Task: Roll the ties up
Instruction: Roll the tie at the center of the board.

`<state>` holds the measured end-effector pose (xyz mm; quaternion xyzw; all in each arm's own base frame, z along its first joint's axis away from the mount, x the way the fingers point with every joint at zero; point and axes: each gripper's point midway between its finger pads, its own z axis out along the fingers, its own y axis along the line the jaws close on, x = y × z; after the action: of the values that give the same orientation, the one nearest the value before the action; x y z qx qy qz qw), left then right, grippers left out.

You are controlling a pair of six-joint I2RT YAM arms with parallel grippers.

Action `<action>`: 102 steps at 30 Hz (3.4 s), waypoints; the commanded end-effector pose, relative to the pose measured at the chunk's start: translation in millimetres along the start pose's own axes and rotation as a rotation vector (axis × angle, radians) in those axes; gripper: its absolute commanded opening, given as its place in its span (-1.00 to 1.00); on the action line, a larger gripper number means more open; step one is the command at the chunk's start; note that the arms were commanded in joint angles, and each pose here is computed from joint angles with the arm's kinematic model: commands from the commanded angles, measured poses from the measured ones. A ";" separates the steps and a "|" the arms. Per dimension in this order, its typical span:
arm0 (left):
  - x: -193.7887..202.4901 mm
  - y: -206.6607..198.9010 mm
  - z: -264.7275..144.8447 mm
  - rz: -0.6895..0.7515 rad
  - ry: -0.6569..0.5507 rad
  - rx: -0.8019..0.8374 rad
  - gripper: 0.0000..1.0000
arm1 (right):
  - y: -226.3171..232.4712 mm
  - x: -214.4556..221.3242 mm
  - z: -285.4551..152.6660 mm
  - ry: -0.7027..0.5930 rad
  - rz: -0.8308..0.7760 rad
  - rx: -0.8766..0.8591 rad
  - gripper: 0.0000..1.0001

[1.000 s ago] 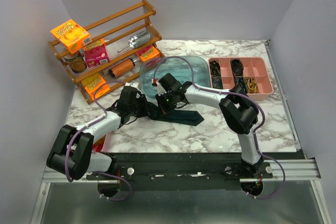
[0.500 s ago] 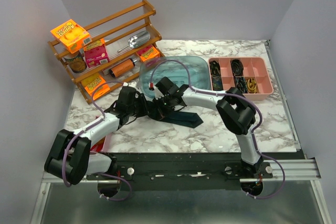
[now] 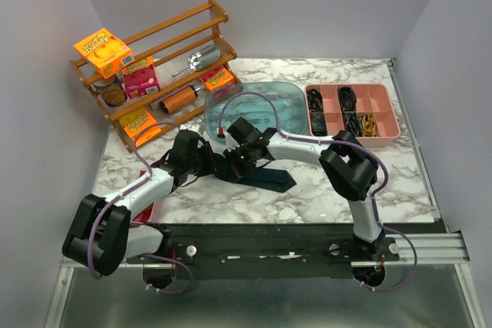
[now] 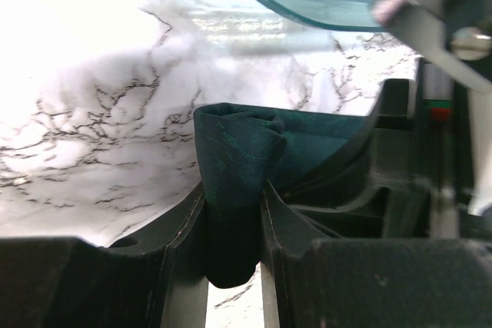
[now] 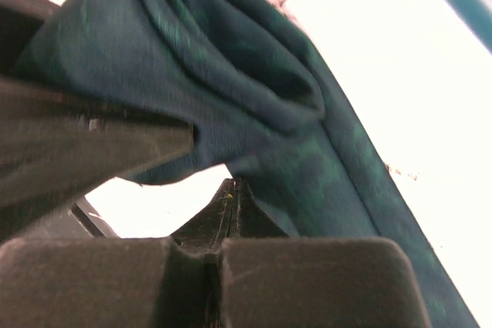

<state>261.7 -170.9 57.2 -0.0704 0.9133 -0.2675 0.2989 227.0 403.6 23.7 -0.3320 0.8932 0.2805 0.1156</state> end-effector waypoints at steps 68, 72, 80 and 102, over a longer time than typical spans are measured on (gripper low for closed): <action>-7.9 25.9 -17.5 0.404 -0.028 -0.664 -0.50 | -35.4 -37.0 -66.4 -0.188 0.070 0.176 -0.99; -7.0 22.8 -15.8 0.439 -0.044 -0.725 -0.52 | -46.1 -31.9 -66.2 -0.179 0.089 0.195 -0.99; 3.4 14.9 -2.2 0.512 -0.018 -0.799 -0.46 | -64.0 -15.8 -64.6 -0.158 0.120 0.218 -0.99; 7.3 -48.1 3.5 0.467 -0.062 -0.424 0.57 | -58.8 -22.2 -64.9 -0.159 0.112 0.178 -0.99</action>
<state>254.2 -199.7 61.3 0.0736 0.9373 0.0554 0.3362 276.2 331.5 43.6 -0.2347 0.9315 0.2117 0.1802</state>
